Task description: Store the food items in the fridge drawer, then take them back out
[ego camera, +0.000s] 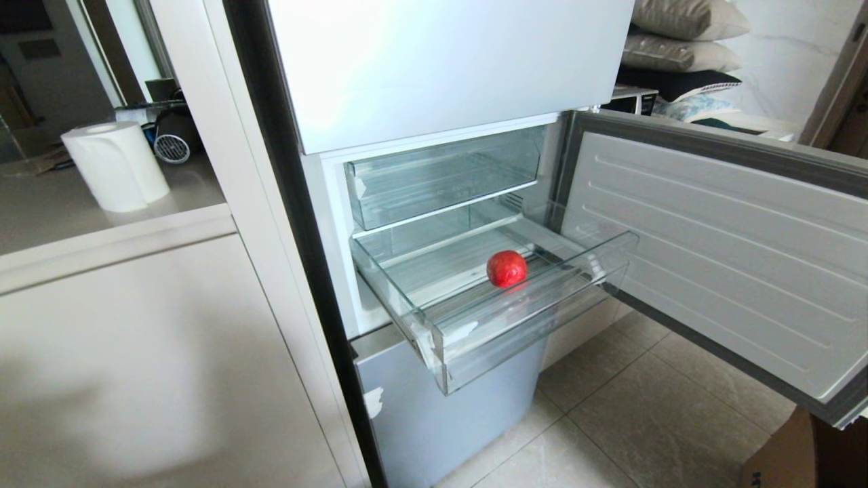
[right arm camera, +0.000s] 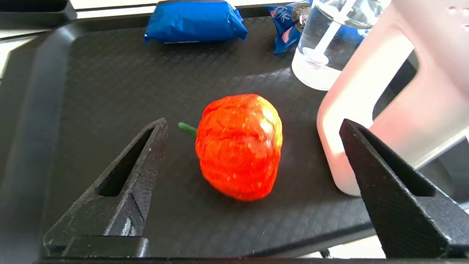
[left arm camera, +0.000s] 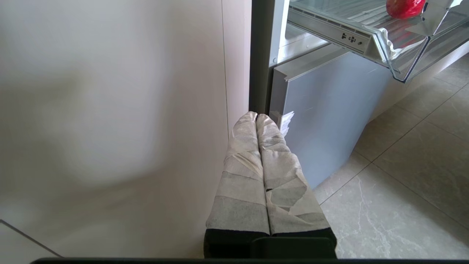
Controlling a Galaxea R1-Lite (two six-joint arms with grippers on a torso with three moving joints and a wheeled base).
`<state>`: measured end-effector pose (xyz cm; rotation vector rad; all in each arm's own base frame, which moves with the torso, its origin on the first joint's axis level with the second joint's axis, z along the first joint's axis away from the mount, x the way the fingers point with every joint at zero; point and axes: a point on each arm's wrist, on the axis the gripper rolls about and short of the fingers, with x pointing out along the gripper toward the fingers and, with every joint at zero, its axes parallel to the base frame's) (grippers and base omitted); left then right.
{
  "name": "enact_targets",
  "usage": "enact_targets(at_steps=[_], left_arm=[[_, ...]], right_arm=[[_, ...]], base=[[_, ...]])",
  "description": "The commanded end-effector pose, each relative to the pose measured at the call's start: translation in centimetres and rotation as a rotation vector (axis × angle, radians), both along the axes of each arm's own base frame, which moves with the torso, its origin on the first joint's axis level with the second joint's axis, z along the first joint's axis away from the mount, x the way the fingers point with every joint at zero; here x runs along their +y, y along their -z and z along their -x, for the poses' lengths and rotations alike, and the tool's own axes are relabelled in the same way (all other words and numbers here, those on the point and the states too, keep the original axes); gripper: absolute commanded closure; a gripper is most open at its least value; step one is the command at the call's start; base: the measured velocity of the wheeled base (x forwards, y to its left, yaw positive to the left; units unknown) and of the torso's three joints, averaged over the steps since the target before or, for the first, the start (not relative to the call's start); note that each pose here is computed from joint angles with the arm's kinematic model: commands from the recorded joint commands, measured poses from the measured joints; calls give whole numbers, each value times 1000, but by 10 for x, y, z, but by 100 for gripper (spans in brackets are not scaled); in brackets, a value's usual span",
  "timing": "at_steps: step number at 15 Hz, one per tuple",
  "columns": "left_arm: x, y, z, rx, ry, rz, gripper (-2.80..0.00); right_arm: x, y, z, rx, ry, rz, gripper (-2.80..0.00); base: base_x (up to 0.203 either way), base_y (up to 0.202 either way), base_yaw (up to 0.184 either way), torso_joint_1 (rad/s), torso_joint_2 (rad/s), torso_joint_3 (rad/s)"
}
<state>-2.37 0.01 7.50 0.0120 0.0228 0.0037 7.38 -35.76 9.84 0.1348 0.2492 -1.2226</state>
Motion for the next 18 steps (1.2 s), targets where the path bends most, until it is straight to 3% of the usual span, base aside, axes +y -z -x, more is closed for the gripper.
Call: enact_targets(at_steps=[1,10,18], left_arm=[[0,0,0,2,-1,0,0],[0,0,0,2,-1,0,0],[0,0,0,2,-1,0,0]], right_arm=[[-9,8,-3,0,-6,-6,-280],[-25,33,-24,-14,-85,1,-280],[-23,37,-22,-12,-85,-17,-280]], base=[[0,0,0,0,0,0],[0,0,0,0,0,0],[0,0,0,0,0,0]])
